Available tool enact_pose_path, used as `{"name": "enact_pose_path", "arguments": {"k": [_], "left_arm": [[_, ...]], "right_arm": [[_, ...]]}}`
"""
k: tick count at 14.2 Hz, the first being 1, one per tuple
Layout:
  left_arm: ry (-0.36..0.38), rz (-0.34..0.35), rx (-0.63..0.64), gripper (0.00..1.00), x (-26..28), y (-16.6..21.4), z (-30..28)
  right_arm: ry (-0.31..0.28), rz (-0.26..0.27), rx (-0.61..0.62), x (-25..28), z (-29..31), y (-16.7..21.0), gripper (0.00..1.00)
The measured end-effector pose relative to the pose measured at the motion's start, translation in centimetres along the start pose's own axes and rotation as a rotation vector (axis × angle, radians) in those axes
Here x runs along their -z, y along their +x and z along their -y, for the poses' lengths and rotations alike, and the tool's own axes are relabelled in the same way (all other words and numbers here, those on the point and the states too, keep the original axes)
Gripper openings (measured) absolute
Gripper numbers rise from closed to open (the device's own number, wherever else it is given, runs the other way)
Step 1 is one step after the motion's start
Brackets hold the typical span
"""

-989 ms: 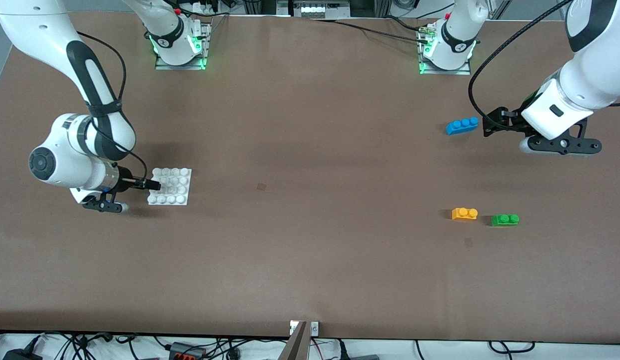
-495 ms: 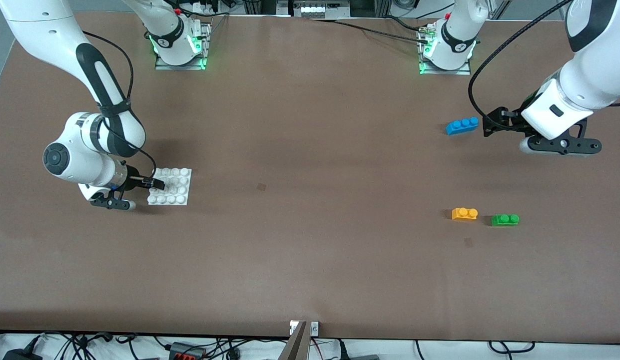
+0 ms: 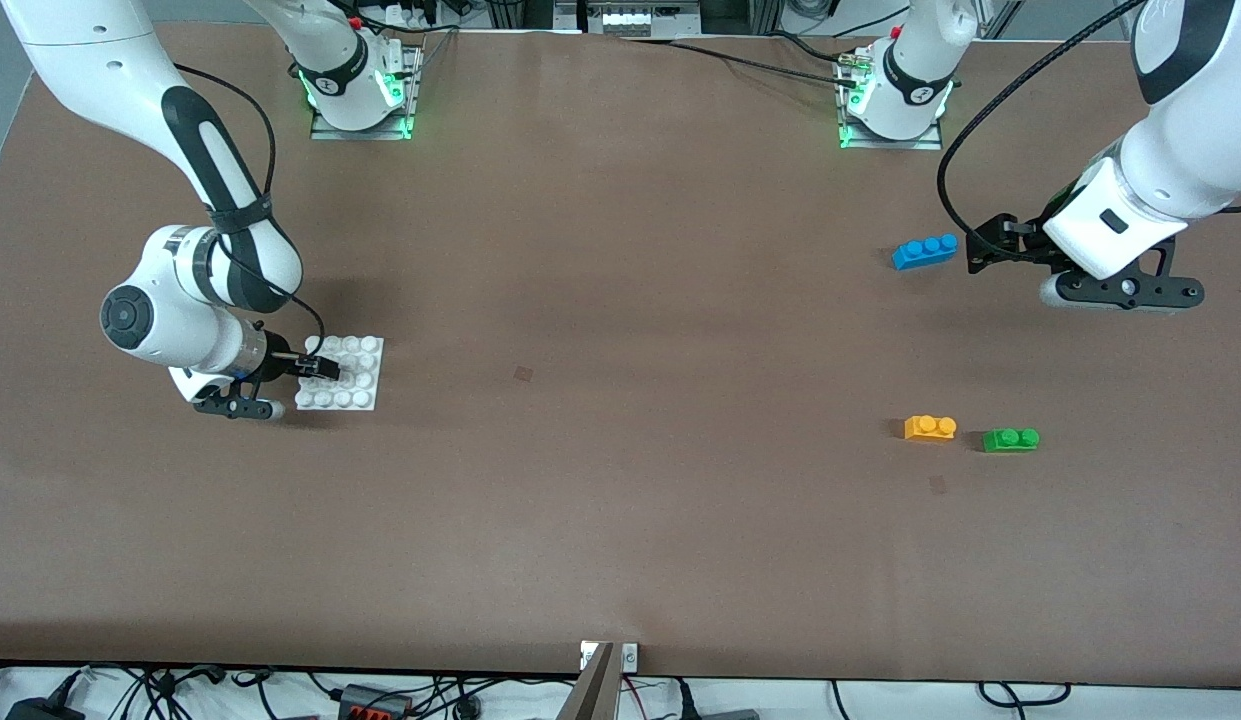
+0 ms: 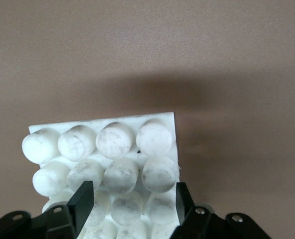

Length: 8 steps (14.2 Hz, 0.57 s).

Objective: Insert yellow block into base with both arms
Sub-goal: 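Lower the right gripper and grasp the white base plate edge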

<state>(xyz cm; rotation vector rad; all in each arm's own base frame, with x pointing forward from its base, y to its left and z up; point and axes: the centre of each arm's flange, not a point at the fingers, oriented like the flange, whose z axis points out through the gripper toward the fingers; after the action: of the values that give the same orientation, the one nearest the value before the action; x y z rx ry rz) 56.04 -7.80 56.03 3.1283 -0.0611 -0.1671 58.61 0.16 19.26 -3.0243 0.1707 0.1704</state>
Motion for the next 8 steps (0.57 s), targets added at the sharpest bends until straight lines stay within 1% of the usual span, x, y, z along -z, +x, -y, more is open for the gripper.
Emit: {"name": "enact_pose_path", "arguments": {"k": [1, 2, 4, 8], "left_arm": [[0.0, 0.0, 0.0, 1.0, 0.0, 0.0, 0.01], [0.0, 0.0, 0.0, 1.0, 0.0, 0.0, 0.03], [0.0, 0.0, -0.001, 1.0, 0.0, 0.0, 0.03], [0.0, 0.0, -0.002, 1.0, -0.02, 0.01, 0.05]], "right_arm": [[0.0, -0.001, -0.001, -0.13, -0.04, 0.02, 0.7], [0.0, -0.001, 0.0, -0.12, -0.04, 0.02, 0.7], [0.0, -0.004, 0.007, 0.16, -0.1, 0.04, 0.59], [0.0, -0.004, 0.01, 0.22, -0.13, 0.04, 0.58]]}}
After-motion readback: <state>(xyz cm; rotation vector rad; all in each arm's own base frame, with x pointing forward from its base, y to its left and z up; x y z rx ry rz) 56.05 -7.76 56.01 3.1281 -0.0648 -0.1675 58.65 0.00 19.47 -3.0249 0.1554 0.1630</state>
